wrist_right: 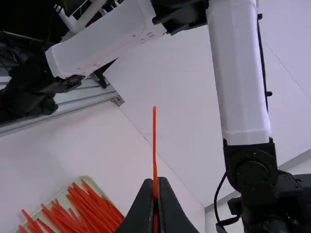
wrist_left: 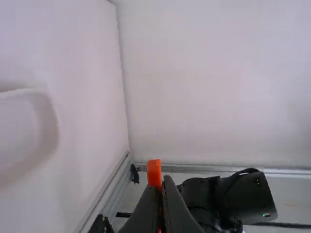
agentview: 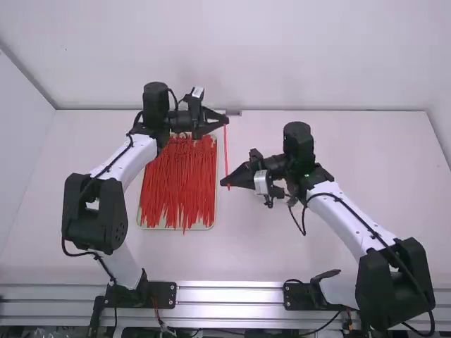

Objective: Fasten the cable tie

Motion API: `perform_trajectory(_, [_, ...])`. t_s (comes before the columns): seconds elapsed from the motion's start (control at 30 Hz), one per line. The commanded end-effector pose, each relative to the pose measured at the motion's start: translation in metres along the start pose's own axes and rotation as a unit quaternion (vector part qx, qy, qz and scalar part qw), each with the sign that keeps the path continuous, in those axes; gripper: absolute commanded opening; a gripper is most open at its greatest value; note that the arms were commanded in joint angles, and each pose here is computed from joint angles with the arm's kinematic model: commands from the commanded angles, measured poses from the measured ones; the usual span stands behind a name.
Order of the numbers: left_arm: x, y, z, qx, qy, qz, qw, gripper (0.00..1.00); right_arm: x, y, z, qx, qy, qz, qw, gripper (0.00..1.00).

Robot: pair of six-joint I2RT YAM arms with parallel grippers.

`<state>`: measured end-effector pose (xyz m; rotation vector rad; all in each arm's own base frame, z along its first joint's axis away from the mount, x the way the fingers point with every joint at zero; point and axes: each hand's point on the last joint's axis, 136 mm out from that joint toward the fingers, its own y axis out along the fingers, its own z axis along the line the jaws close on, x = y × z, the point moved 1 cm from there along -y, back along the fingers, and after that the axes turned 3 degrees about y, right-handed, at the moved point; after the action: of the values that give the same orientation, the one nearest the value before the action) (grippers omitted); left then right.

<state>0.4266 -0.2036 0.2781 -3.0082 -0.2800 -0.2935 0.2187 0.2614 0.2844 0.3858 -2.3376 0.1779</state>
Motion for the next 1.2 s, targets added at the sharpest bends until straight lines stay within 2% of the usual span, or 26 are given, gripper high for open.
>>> perform_trajectory(0.0, [0.004,-0.001,-0.003,-0.002,0.034,-0.009,0.999,0.02,0.009,0.004,0.005,0.020,0.098,-0.027,0.995,0.00])
perform_trajectory(0.13, [0.010,-0.005,-0.011,-0.012,0.077,-0.018,0.997,0.02,0.015,0.004,-0.004,0.022,0.145,-0.026,0.989,0.00])
perform_trajectory(0.3, [0.014,-0.006,-0.022,-0.025,0.121,-0.025,0.992,0.01,0.035,0.003,-0.025,0.016,0.191,-0.021,0.981,0.00])
perform_trajectory(0.4, [0.017,-0.010,-0.024,-0.026,0.131,-0.030,0.991,0.02,0.044,0.003,-0.042,-0.017,0.219,-0.017,0.975,0.00])
perform_trajectory(0.53, [0.017,-0.009,-0.026,-0.028,0.142,-0.030,0.989,0.02,0.052,-0.001,-0.072,-0.099,0.287,-0.032,0.952,0.00])
perform_trajectory(0.57, [0.017,-0.009,-0.026,-0.028,0.145,-0.032,0.989,0.01,0.053,-0.004,-0.082,-0.129,0.314,-0.042,0.940,0.00])
perform_trajectory(0.6, [0.018,-0.010,-0.027,-0.028,0.152,-0.034,0.987,0.01,0.052,-0.008,-0.096,-0.167,0.366,-0.061,0.913,0.00])
perform_trajectory(0.7, [0.020,-0.013,-0.026,-0.026,0.154,-0.036,0.987,0.01,0.049,-0.013,-0.106,-0.197,0.446,-0.085,0.869,0.00])
perform_trajectory(0.77, [0.019,-0.012,-0.026,-0.027,0.154,-0.035,0.987,0.01,0.037,-0.014,-0.108,-0.204,0.531,-0.093,0.817,0.00])
perform_trajectory(0.83, [0.020,-0.014,-0.025,-0.026,0.158,-0.037,0.986,0.02,0.026,-0.018,-0.108,-0.218,0.555,-0.086,0.798,0.00])
perform_trajectory(0.93, [0.021,-0.015,-0.025,-0.025,0.155,-0.038,0.987,0.02,0.011,-0.021,-0.104,-0.228,0.559,-0.064,0.795,0.00])
perform_trajectory(1.03, [0.017,-0.014,-0.028,-0.032,0.187,-0.029,0.981,0.01,-0.001,-0.022,-0.102,-0.240,0.580,-0.053,0.776,0.00])
perform_trajectory(1.17, [0.011,-0.016,-0.041,-0.052,0.308,-0.015,0.950,0.01,-0.010,-0.019,-0.096,-0.238,0.614,-0.045,0.752,0.00])
